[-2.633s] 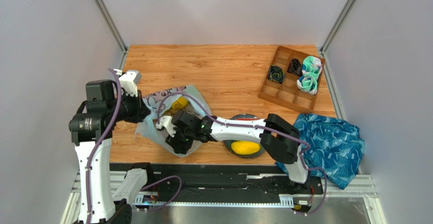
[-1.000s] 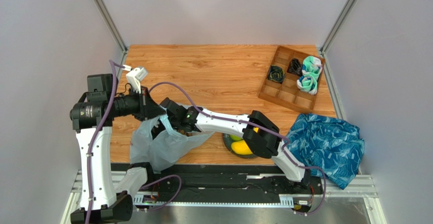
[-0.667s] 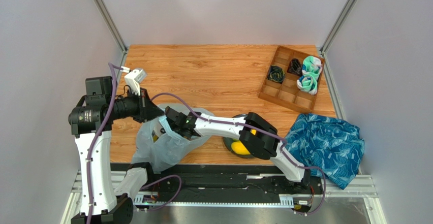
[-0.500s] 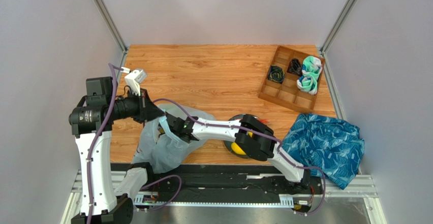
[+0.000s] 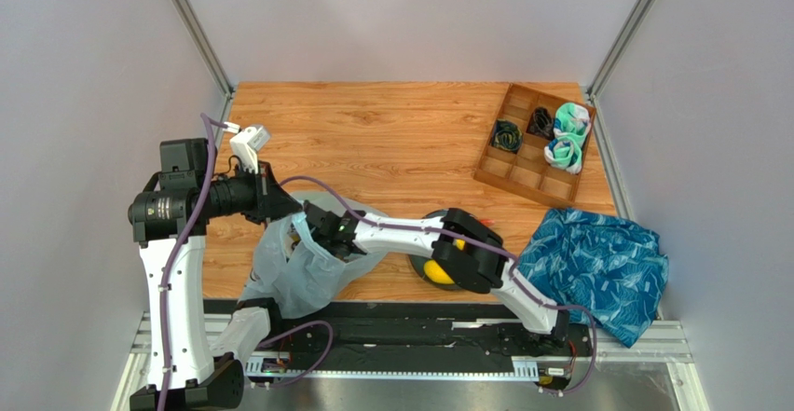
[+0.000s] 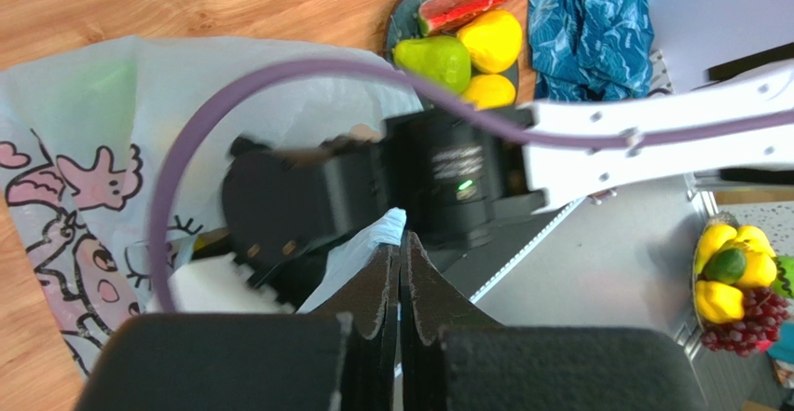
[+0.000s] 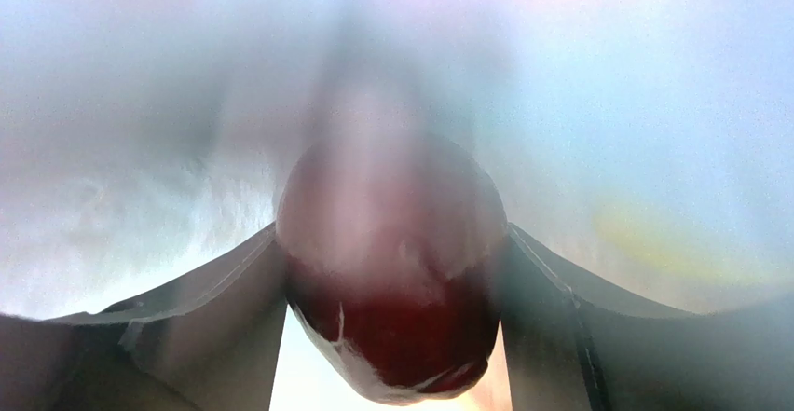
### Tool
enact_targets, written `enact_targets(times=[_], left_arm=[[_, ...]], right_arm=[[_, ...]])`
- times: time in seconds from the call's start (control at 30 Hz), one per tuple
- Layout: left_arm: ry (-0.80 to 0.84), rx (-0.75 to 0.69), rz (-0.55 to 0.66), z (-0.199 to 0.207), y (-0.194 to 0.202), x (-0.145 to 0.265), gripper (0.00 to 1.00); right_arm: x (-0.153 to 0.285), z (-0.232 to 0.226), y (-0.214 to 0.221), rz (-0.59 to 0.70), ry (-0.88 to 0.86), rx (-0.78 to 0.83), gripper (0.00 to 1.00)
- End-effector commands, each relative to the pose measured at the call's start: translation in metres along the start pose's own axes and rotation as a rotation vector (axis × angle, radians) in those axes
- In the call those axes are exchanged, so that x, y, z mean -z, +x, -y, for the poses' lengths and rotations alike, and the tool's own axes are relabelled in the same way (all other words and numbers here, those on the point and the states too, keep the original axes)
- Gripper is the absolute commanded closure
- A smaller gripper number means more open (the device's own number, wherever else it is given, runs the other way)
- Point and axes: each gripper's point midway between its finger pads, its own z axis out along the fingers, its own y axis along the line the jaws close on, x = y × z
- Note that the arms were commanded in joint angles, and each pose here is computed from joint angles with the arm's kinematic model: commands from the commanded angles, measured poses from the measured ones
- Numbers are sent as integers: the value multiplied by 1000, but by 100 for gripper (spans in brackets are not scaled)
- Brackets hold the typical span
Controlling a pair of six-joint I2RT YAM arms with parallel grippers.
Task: Take the fake fruits out of the plastic bag
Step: Take out the fake fruit from the plastic bag, then place the fake fruit on the plate.
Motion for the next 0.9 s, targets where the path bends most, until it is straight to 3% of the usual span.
enact_targets(times=[0.0,0.27,0.43,0.63,0.8,0.87], left_arm=[[-26,-83,48,-4,-18,3,100],[-48,-164,159,-15,-56,-2,100],[5,-139,165,-24,-88,-17,100],[29,-112,187,-29,-98,-25,100],[10,-123,203,-31,-98,-24,100],[4,-123,198,-32,-95,-24,100]], right_arm=[[109,-4,-60,156,99,109,66],[230,10,-66,249,251,28,69],[302,4,-68,288,368,79,69],[335,-30,2,121,439,94,69],[326,-48,92,-47,464,92,68],[330,-53,106,-64,488,113,68]])
